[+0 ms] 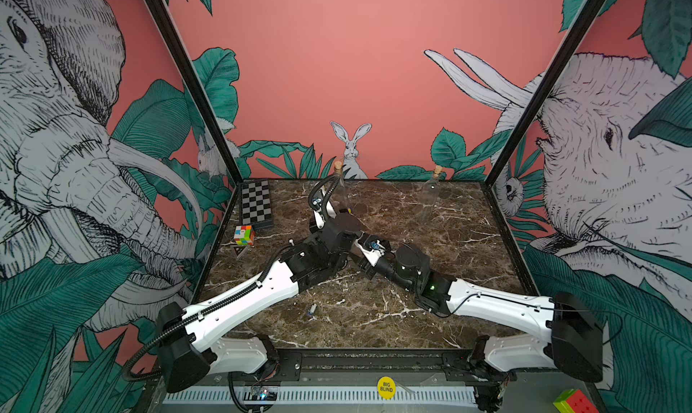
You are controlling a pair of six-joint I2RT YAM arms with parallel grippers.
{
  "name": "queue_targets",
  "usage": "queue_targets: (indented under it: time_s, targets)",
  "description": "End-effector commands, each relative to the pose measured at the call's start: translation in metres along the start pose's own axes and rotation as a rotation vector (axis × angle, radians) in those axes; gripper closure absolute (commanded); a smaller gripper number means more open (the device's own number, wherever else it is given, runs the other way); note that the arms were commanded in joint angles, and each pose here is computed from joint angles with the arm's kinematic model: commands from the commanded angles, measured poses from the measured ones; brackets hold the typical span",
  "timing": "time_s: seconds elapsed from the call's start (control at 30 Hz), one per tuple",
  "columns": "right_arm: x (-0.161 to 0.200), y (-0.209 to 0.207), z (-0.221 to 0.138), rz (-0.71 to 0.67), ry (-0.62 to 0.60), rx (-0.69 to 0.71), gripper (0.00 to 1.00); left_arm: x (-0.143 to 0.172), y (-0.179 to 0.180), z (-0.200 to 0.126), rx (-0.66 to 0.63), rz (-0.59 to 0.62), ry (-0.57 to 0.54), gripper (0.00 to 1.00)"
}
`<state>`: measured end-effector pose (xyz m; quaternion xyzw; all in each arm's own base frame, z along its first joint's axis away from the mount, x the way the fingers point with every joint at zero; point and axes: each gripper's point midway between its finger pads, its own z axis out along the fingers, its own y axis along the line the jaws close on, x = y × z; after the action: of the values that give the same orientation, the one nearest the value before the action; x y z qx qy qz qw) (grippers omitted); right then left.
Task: Remove the label from the bottle
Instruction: Tear open the label from the bottle.
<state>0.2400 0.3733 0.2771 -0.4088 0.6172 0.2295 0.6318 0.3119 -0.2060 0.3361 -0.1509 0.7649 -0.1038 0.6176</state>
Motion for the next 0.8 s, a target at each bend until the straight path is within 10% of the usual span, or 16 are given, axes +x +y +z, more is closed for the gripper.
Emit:
queue_targets:
  time_s: [0.0,0.77]
  targets:
    - [-0.016,0.004,0.003,-0.004,-0.052,-0.01,0.52,-0.027,-0.008,-0.007,0.021,-0.1,-0.051,1.0]
    - [-0.013,-0.008,0.014,0.017,-0.037,0.071,0.82,-0.026,-0.005,-0.011,0.03,-0.093,-0.037,1.0]
